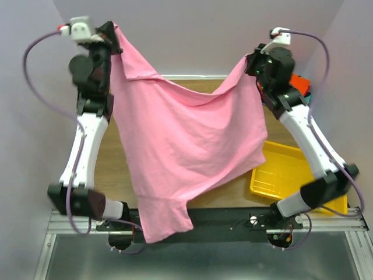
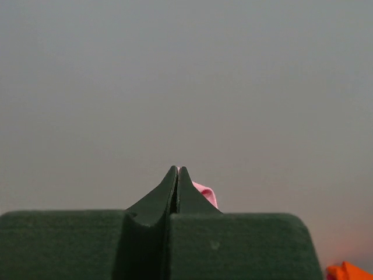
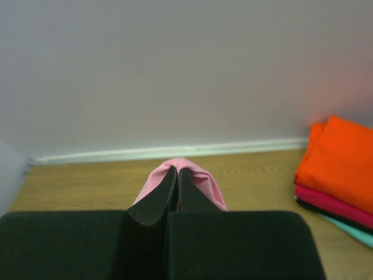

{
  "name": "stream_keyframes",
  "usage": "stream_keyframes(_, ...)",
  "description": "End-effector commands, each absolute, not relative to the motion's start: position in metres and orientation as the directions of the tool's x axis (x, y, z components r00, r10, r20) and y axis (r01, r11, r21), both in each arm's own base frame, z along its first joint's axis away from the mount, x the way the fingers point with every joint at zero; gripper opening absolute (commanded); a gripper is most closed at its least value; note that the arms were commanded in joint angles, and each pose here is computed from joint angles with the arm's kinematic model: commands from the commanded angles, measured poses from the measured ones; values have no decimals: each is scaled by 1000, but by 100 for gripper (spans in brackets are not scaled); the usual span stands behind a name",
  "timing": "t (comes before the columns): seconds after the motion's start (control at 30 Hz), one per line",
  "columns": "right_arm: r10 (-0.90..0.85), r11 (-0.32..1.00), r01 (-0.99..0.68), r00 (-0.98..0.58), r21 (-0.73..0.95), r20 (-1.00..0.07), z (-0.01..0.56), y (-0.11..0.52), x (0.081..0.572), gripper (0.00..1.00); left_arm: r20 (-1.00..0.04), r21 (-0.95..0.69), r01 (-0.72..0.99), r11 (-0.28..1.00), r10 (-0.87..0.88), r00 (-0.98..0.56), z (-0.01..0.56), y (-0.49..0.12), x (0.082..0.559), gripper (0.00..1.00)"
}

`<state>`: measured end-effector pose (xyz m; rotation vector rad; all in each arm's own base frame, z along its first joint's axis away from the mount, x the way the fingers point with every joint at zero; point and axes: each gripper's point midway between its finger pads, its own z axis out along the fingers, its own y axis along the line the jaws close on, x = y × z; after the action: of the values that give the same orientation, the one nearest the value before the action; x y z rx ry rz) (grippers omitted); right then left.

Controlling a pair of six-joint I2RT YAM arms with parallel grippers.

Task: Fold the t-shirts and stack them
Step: Flatten the tshirt out

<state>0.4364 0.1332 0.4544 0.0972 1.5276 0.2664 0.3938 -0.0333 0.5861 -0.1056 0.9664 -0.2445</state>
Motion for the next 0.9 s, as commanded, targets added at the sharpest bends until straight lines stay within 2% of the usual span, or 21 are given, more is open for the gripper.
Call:
stream_keyframes(0.0,251,968,30,-52,250,-966,401,115,506,2,-867,-242,89,966,-257,426,543,-26,490,0)
stream_keyframes(0.03,245,969,49,-79,242,-966,384,111,525,2,-914,-245,60,968,-251,319,490,-28,544,0)
stream_keyframes(0.1,226,974,47,-135,222,-965,345,122,576,2,-918,-254,53,966,-258,301,492,-24,577,2)
stream_keyframes(0.13,224,975,29,-136,222,-965,341,123,594,4,-941,-259,45,965,-263,215,443,-27,617,34)
stream_keyframes(0.17,218,976,16,-143,218,-965,334,125,609,17,-933,-260,62,964,-267,239,463,-27,624,51)
stream_keyframes(0.2,209,978,11,-173,210,-963,317,128,623,36,-934,-265,67,962,-273,229,457,-30,634,65)
stream_keyframes(0.23,204,978,-4,-160,207,-966,316,130,643,79,-937,-273,85,958,-284,202,442,-36,646,98)
stream_keyframes(0.3,177,984,13,-199,178,-964,302,129,650,100,-932,-275,97,956,-290,217,453,-41,639,98)
stream_keyframes(0.43,166,986,19,-234,166,-958,298,123,628,100,-935,-283,65,957,-290,203,429,-43,613,98)
stream_keyframes(0.5,155,987,7,-267,159,-951,293,121,606,100,-917,-312,49,949,-314,244,437,-42,568,98)
stream_keyframes(0.53,151,987,-1,-290,158,-945,285,122,599,100,-926,-321,18,947,-317,205,408,-39,571,98)
stream_keyframes(0.57,162,984,-25,-281,176,-946,299,124,585,100,-931,-326,3,945,-322,172,389,-41,554,99)
stream_keyframes(0.6,164,983,-25,-339,183,-927,272,124,574,100,-930,-341,-33,939,-332,159,379,-37,548,98)
stream_keyframes(0.67,175,977,-54,-366,208,-914,265,133,557,100,-931,-351,-48,935,-343,124,363,-41,533,98)
stream_keyframes(0.7,184,973,-55,-391,222,-902,252,134,542,100,-936,-350,-77,934,-346,66,331,-41,527,98)
stream_keyframes(0.87,178,950,-149,-465,275,-867,224,169,499,100,-925,-351,-163,922,-368,-89,251,-45,500,98)
